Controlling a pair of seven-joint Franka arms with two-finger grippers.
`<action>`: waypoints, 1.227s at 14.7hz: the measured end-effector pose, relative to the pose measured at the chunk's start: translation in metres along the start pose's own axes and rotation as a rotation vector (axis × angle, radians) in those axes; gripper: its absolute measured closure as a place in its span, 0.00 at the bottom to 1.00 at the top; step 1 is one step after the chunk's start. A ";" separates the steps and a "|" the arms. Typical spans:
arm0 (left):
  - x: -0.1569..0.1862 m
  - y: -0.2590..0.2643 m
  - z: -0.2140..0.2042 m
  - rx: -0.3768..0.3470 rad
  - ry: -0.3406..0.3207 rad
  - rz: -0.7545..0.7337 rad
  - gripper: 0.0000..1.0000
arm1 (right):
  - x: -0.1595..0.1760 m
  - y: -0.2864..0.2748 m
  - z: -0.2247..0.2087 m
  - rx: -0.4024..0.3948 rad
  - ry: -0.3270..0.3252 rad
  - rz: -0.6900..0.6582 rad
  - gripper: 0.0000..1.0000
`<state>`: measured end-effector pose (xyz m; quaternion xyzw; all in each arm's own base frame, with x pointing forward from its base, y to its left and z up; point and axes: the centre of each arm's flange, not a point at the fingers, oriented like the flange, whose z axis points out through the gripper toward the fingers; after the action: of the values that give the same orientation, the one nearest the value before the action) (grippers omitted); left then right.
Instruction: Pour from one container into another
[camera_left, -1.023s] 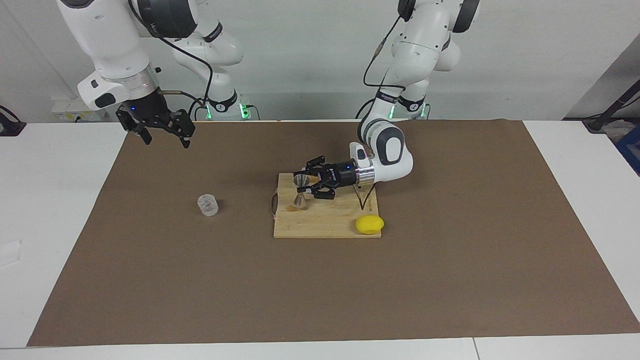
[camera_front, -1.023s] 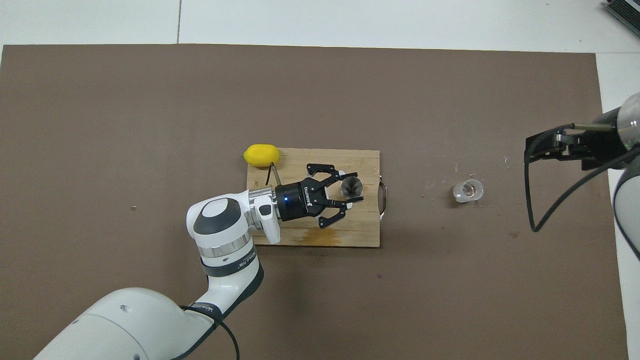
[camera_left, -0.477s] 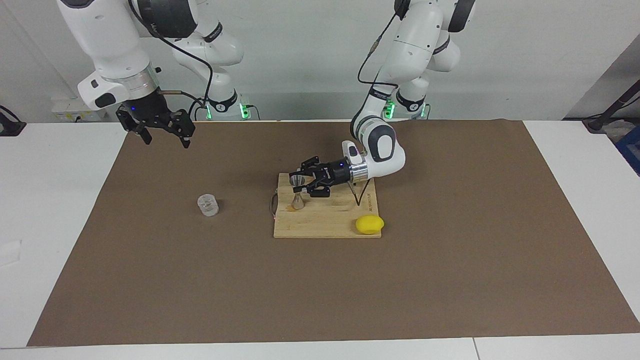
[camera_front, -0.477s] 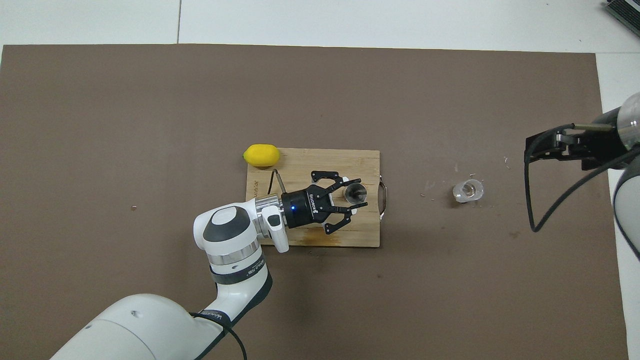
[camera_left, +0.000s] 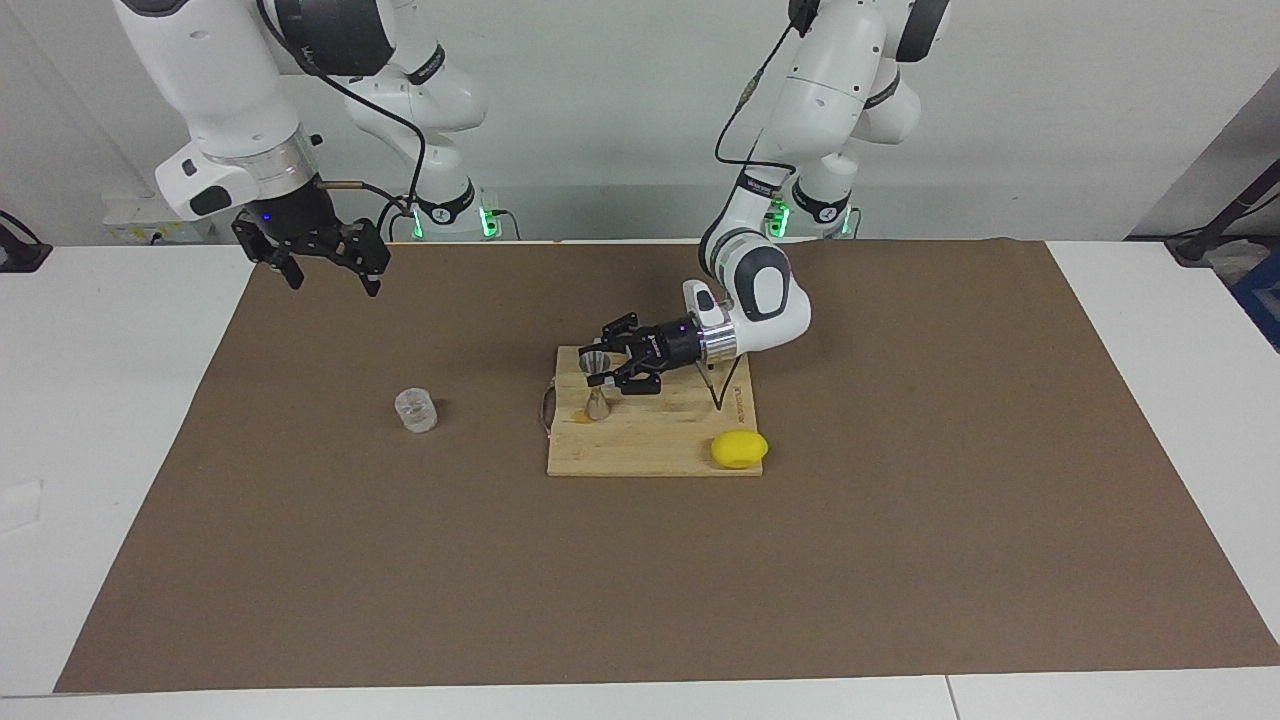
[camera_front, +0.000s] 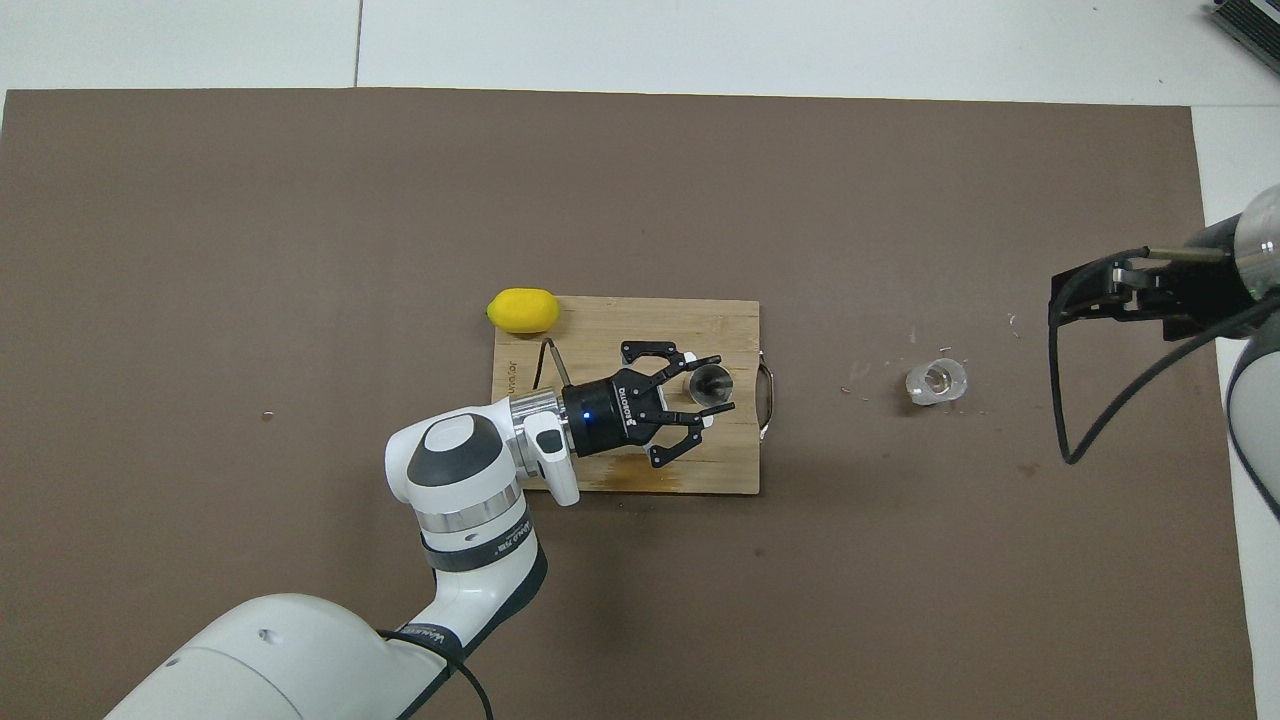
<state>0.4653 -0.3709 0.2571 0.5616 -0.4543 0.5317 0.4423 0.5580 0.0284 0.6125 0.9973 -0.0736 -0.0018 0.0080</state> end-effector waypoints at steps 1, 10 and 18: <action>-0.002 -0.002 -0.003 0.014 -0.021 0.001 0.44 | 0.000 0.000 0.000 0.000 0.000 0.000 0.00; -0.007 -0.010 -0.012 0.056 -0.066 -0.003 0.00 | 0.000 0.000 0.000 0.000 0.000 0.000 0.00; -0.021 -0.010 -0.052 0.093 -0.090 -0.039 0.00 | 0.000 0.000 0.000 0.000 0.000 0.000 0.00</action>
<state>0.4645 -0.3170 0.2385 0.6138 -0.4374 0.5175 0.4050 0.5580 0.0285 0.6125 0.9973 -0.0735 -0.0018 0.0080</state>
